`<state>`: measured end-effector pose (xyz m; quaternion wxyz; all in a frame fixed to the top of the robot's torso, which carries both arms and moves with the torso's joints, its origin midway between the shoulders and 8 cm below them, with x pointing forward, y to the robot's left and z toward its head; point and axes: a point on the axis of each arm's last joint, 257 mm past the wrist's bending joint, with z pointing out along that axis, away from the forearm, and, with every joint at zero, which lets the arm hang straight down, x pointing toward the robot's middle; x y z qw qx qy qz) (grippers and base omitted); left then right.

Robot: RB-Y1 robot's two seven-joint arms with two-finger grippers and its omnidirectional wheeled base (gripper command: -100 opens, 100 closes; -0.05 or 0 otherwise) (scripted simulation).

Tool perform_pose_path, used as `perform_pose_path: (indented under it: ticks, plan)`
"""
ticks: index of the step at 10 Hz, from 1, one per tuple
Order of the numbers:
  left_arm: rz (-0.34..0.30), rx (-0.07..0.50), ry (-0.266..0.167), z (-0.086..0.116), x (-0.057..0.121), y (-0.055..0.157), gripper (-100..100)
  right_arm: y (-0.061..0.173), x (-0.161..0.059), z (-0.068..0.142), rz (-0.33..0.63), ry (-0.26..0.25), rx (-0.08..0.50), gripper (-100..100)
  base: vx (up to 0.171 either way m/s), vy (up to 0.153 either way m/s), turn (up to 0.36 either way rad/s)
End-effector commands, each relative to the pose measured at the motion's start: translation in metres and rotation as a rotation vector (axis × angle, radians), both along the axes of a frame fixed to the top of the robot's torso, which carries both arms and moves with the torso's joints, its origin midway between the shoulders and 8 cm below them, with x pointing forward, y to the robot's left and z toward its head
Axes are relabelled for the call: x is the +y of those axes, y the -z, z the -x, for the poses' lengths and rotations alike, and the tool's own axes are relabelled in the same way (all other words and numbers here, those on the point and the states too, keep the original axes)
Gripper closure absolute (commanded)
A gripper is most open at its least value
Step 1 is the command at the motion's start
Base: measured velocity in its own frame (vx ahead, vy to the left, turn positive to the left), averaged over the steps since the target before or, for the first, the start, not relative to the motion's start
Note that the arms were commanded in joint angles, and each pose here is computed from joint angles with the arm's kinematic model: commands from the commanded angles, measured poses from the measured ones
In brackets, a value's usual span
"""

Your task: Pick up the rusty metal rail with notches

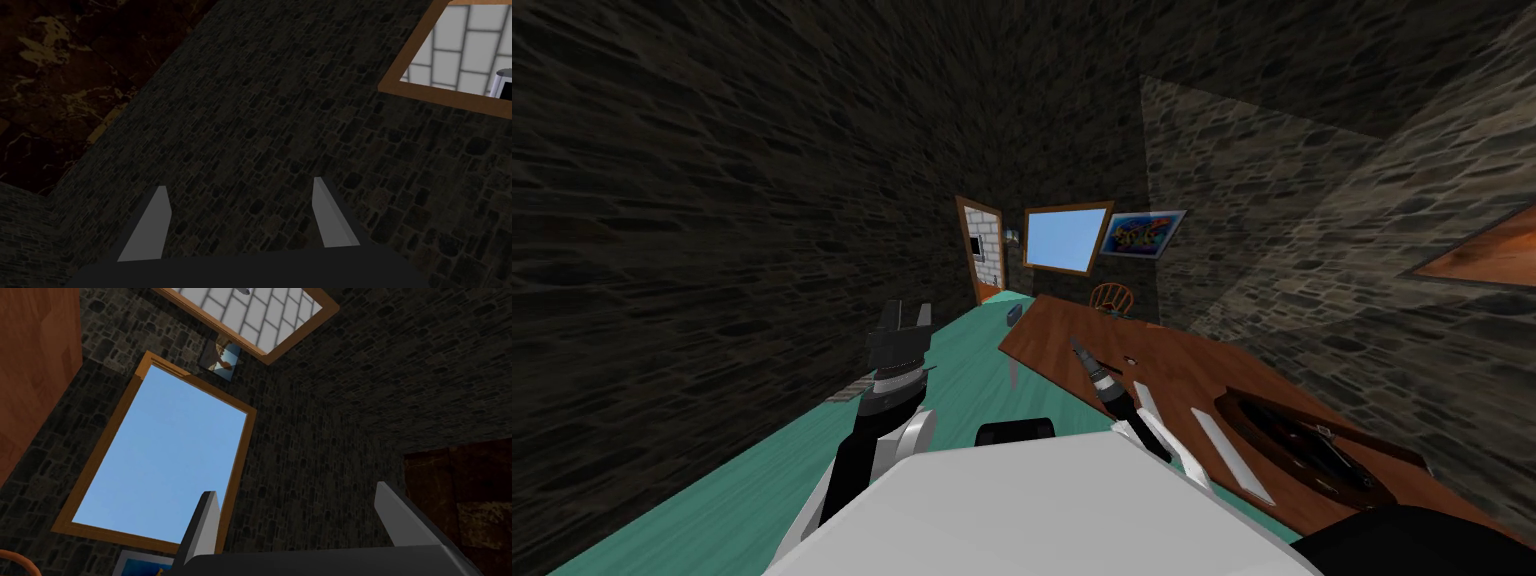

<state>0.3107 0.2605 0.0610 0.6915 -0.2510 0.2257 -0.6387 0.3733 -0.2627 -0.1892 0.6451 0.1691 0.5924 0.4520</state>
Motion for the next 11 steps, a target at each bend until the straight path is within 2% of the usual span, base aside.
perform_pose_path:
  ticks: [1,2,3,4,5,6,7,8,9,10,11]
  plan:
    - [0.0,0.0,0.0,0.0,0.0,0.0,0,0.016,-0.002,0.001,0.025,-0.008,0.031,-100,0.016,0.026,0.104]
    - [0.0,0.0,0.0,0.0,0.0,0.0,0,0.038,-0.003,0.006,0.075,-0.033,0.078,-100,0.014,0.034,0.211]
    - [0.0,0.0,0.0,0.0,0.0,0.0,0,0.042,-0.005,0.007,0.077,-0.029,0.086,-100,0.014,0.026,0.142]
    - [0.0,0.0,0.0,0.0,0.0,0.0,0,0.064,-0.009,0.014,0.128,-0.053,0.134,-100,0.018,0.038,0.27]
    - [0.0,0.0,0.0,0.0,0.0,0.0,0,0.068,-0.011,0.014,0.13,-0.049,0.142,-100,0.014,0.025,0.116]
    - [0.0,0.0,0.0,0.0,0.0,0.0,0,0.088,-0.014,0.023,0.181,-0.076,0.185,-100,0.018,0.036,0.238]
    - [0.0,0.0,0.0,0.0,0.0,0.0,0,0.116,-0.024,0.034,0.234,-0.092,0.246,-100,0.025,0.046,0.435]
    - [0.0,0.0,0.0,0.0,0.0,0.0,0,0.12,-0.028,0.035,0.241,-0.089,0.257,-100,0.025,0.022,0.126]
    - [0.0,0.0,0.0,0.0,0.0,0.0,0,0.138,-0.034,0.046,0.294,-0.115,0.299,-100,0.021,0.026,0.218]
    - [0.0,0.0,0.0,0.0,0.0,0.0,0,0.144,-0.039,0.048,0.299,-0.108,0.314,-100,0.017,0.013,0.127]
    - [0.0,0.0,0.0,0.0,0.0,0.0,0,0.165,-0.051,0.061,0.356,-0.13,0.365,-100,0.019,0.02,0.244]
